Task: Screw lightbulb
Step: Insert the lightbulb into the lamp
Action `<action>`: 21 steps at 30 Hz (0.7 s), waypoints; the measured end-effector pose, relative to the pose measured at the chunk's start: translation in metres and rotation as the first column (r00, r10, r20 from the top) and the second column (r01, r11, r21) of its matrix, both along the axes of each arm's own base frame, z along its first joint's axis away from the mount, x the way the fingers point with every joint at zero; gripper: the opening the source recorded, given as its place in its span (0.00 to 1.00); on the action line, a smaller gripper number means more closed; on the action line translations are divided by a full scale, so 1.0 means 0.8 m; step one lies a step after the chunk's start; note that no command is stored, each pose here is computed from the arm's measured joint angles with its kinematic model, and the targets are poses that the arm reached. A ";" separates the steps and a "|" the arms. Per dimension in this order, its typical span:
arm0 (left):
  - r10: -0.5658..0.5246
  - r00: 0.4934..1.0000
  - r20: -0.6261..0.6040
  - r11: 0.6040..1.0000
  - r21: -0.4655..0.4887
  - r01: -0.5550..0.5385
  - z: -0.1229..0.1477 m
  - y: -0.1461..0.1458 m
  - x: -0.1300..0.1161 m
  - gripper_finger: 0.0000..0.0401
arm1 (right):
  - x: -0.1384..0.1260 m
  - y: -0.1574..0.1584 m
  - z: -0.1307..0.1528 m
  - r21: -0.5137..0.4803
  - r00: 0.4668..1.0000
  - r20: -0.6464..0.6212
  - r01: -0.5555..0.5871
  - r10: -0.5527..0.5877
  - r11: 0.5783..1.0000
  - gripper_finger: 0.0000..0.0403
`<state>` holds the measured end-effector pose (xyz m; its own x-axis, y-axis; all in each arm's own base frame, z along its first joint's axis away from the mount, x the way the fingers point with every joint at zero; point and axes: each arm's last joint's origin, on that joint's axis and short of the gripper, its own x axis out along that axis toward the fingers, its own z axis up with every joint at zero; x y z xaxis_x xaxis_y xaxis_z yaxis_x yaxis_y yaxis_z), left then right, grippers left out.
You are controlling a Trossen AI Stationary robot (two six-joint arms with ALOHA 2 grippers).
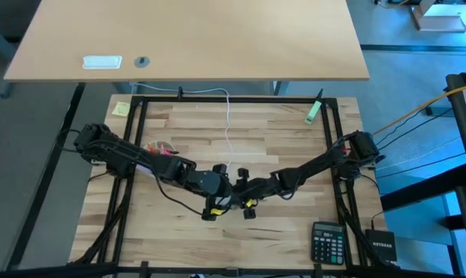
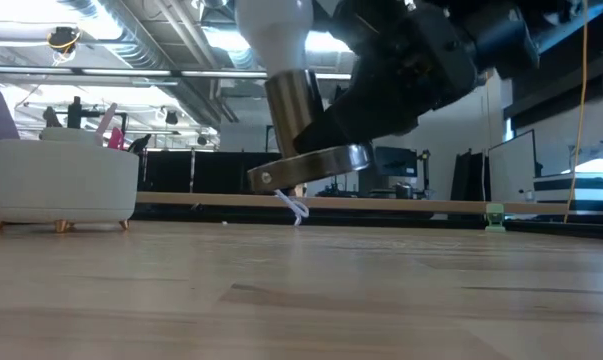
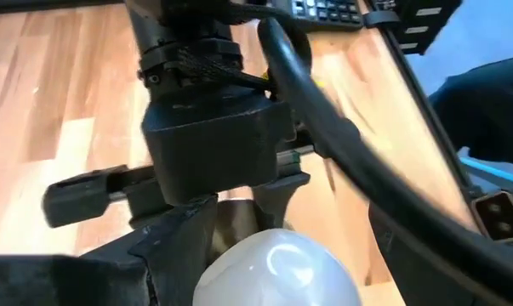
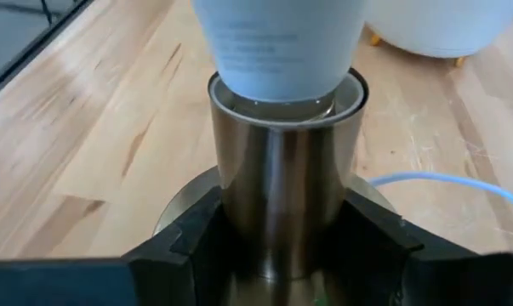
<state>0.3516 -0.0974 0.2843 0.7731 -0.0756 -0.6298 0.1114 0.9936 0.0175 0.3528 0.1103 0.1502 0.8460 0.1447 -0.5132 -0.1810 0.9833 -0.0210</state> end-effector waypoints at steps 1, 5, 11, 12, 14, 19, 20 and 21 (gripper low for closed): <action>0.007 1.000 0.001 1.000 0.003 -0.007 0.000 0.001 0.000 0.75 | -0.003 -0.001 -0.003 0.006 1.000 0.014 0.007 -0.007 1.000 0.45; 0.070 0.995 0.066 0.997 0.039 -0.073 0.010 0.007 0.004 0.75 | -0.016 -0.005 -0.022 -0.003 1.000 0.007 0.014 -0.014 1.000 0.45; 0.063 0.996 0.056 0.994 0.082 -0.067 0.007 0.010 0.004 0.75 | -0.017 -0.006 -0.036 -0.006 0.999 -0.022 0.035 -0.035 0.999 0.45; 0.066 0.996 0.055 0.994 0.080 -0.070 0.007 0.011 0.004 0.75 | -0.017 -0.007 -0.039 -0.009 0.999 -0.023 0.040 -0.040 0.999 0.45; 0.078 0.996 0.050 0.994 0.071 -0.082 0.007 0.013 0.004 0.75 | -0.017 -0.007 -0.043 -0.015 0.999 -0.029 0.046 -0.046 0.999 0.45; 0.137 0.991 0.007 0.990 0.021 -0.137 0.016 0.012 0.000 0.75 | -0.013 -0.012 -0.050 -0.020 0.996 -0.026 0.081 -0.082 0.996 0.45; 0.159 0.987 -0.012 0.987 0.009 -0.159 0.022 0.011 -0.002 0.75 | -0.012 -0.013 -0.051 -0.022 0.996 -0.024 0.088 -0.088 0.996 0.45; 0.183 0.983 -0.035 0.983 0.002 -0.183 0.027 0.010 -0.004 0.75 | -0.012 -0.013 -0.052 -0.021 0.996 -0.019 0.092 -0.092 0.996 0.45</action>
<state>0.3480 -0.0891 0.3058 0.7514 0.0644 -0.6566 -0.0716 0.9973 0.0159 0.3434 0.0996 0.1085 0.8448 0.0558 -0.5321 -0.0901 0.9952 -0.0386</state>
